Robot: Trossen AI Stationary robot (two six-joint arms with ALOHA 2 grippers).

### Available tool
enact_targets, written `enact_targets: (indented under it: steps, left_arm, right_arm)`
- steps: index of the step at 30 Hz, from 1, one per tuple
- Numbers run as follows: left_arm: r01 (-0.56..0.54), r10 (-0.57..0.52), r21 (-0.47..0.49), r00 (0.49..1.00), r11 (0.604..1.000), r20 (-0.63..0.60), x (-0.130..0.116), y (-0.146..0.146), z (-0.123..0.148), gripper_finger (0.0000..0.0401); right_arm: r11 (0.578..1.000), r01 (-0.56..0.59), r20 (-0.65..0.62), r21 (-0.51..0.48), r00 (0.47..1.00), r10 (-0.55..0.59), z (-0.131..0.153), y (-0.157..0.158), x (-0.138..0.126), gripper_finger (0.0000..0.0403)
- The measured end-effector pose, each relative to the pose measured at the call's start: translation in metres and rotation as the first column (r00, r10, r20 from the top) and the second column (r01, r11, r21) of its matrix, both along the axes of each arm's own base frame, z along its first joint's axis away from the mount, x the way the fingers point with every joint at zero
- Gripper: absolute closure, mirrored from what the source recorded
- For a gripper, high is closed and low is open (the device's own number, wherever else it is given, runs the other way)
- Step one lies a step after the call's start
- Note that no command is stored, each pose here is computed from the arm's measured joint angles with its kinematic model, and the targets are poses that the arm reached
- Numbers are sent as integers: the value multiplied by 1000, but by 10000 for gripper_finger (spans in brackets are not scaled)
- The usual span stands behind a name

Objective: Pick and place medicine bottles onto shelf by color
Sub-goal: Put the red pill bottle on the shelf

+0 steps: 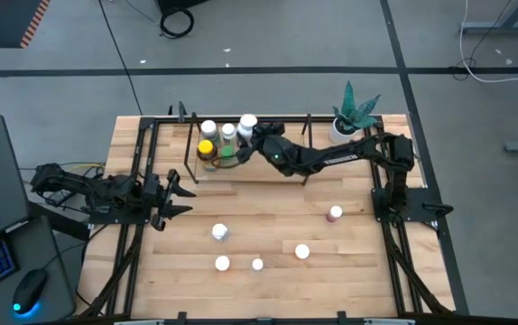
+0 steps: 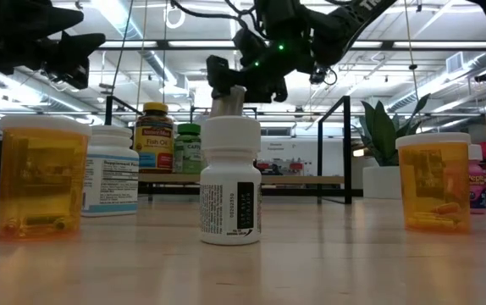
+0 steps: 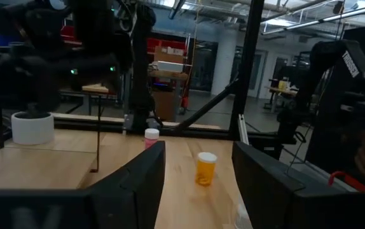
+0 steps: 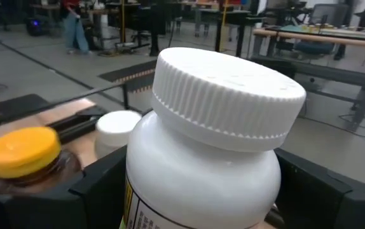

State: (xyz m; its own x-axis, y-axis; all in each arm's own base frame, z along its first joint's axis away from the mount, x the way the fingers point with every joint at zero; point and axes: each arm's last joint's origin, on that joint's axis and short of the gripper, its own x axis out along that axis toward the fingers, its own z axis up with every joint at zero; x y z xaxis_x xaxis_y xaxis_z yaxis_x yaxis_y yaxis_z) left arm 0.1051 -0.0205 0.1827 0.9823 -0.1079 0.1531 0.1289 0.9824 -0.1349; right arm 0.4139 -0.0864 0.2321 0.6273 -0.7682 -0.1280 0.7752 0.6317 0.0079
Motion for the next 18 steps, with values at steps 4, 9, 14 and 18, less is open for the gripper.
enact_targets:
  steps: [4, 9, 14, 18]
  left_arm:
    - [0, 0, 0, 1000, 1000, 0, 0, 0, 0, 208]
    - [-1, 1, 0, 1000, 1000, 0, 0, 0, 0, 209]
    - [0, 0, 1, 1000, 1000, 0, 0, 0, 0, 215]
    - [0, 0, 1, 1000, 1000, -1, 0, 0, 0, 213]
  right_arm:
    - [999, 34, -8, 3, 999, -34, 0, -13, -3, 72]
    - [995, 96, -59, 34, 994, -94, -11, -16, -5, 72]
    - [992, 123, -82, 25, 989, -120, -20, -9, -2, 72]
    - [989, 148, -91, 20, 985, -146, -26, -6, 0, 72]
